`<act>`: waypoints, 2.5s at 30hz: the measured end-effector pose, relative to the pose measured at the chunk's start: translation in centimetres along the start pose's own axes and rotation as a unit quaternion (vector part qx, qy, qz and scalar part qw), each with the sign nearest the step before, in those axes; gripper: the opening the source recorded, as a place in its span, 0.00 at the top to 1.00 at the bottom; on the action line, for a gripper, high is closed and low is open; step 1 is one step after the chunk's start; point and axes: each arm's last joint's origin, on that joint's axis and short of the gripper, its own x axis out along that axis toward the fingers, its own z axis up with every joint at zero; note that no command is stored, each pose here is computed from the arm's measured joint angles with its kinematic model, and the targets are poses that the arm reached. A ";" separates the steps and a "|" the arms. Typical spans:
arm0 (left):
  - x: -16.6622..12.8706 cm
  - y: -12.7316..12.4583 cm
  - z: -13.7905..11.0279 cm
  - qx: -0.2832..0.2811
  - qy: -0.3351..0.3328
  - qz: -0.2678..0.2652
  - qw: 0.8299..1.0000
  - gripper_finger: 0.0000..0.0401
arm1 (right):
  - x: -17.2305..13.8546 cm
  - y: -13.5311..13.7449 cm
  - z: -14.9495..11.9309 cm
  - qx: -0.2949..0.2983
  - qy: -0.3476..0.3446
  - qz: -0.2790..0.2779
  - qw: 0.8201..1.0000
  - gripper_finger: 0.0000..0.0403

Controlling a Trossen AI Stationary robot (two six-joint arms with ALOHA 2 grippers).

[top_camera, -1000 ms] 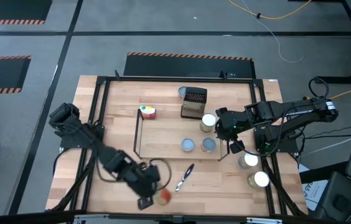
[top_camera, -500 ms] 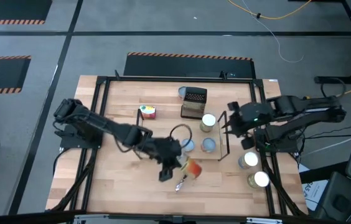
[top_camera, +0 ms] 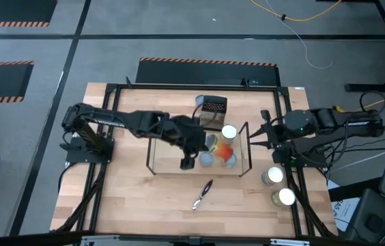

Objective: Pick and place cans onto a shelf
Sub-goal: Put the canned pineapple on the shelf

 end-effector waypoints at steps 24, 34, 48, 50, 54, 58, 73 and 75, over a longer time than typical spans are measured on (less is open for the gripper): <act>-3.1 5.6 3.2 0.051 -0.029 0.081 0.995 1.00 | -2.2 0.3 -3.1 -0.003 -0.080 -0.071 0.994 0.75; 0.3 7.5 -0.1 0.032 0.122 0.108 0.986 1.00 | -2.2 0.4 -3.1 -0.002 -0.080 -0.069 0.994 0.75; 6.5 6.8 -3.9 0.043 0.252 0.082 0.963 1.00 | 1.1 1.1 -5.4 0.012 -0.089 -0.066 0.994 0.75; 7.0 6.6 -4.2 0.045 0.259 0.080 0.962 1.00 | 1.6 1.3 -5.9 0.012 -0.092 -0.067 0.993 0.75; 7.6 6.3 -4.6 0.048 0.269 0.075 0.959 1.00 | 2.3 1.4 -6.5 0.013 -0.097 -0.068 0.993 0.75; 7.7 6.1 -4.7 0.050 0.273 0.076 0.958 1.00 | 2.7 1.6 -7.0 0.013 -0.092 -0.067 0.993 0.75; 7.7 6.2 -4.6 0.049 0.272 0.086 0.957 1.00 | 3.1 1.7 -7.5 0.014 -0.088 -0.066 0.994 0.75; 7.7 6.2 -4.6 0.049 0.271 0.086 0.958 1.00 | 3.1 1.7 -7.5 0.014 -0.089 -0.066 0.994 0.75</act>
